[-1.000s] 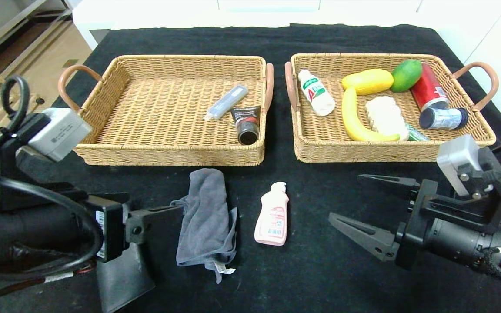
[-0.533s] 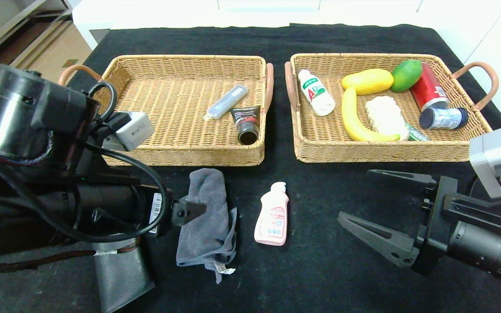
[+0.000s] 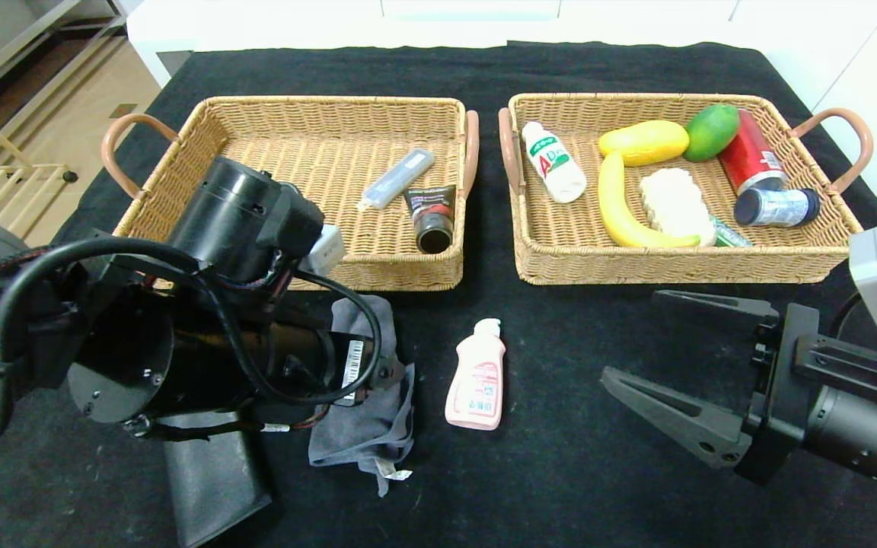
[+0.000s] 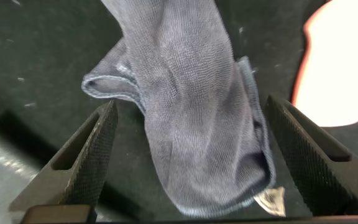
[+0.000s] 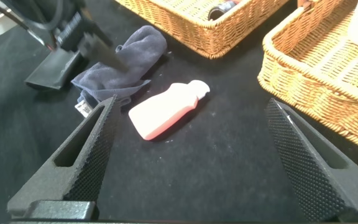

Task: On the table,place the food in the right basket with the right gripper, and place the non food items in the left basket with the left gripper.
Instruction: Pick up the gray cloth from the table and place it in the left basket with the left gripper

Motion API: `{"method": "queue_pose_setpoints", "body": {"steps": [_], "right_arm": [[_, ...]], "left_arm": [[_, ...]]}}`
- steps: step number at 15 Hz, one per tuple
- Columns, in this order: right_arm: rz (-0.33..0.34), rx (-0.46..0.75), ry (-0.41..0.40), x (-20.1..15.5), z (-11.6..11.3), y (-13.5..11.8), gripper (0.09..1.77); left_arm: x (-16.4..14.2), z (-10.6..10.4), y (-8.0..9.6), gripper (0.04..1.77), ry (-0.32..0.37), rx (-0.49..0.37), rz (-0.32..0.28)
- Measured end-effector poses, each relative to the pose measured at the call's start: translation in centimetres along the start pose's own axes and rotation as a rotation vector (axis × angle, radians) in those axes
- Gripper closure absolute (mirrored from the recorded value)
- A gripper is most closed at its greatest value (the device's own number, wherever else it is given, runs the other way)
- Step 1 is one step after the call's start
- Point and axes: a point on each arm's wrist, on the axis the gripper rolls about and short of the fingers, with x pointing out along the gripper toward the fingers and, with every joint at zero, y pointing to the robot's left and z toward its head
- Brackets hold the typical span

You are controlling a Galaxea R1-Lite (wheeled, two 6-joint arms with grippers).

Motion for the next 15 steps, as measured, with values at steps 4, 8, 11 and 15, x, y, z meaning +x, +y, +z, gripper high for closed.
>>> {"method": "queue_pose_setpoints", "body": {"steps": [4,8,11,15], "right_arm": [[-0.008,-0.001,-0.002,0.0,0.0,-0.1,0.16],[-0.006,-0.001,0.002,0.0,0.0,-0.1,0.15],[0.002,-0.002,0.005,0.1,-0.1,0.1,0.15],[0.002,0.0,0.01,0.1,-0.2,0.0,0.15]], "left_arm": [[1.3,-0.5,-0.2,0.09,0.037,0.006,0.018],[2.0,-0.6,-0.3,0.09,0.053,0.012,0.035],[2.4,-0.6,-0.5,0.09,0.059,0.019,0.038],[2.5,-0.7,-0.5,0.66,0.068,0.023,0.041]]}}
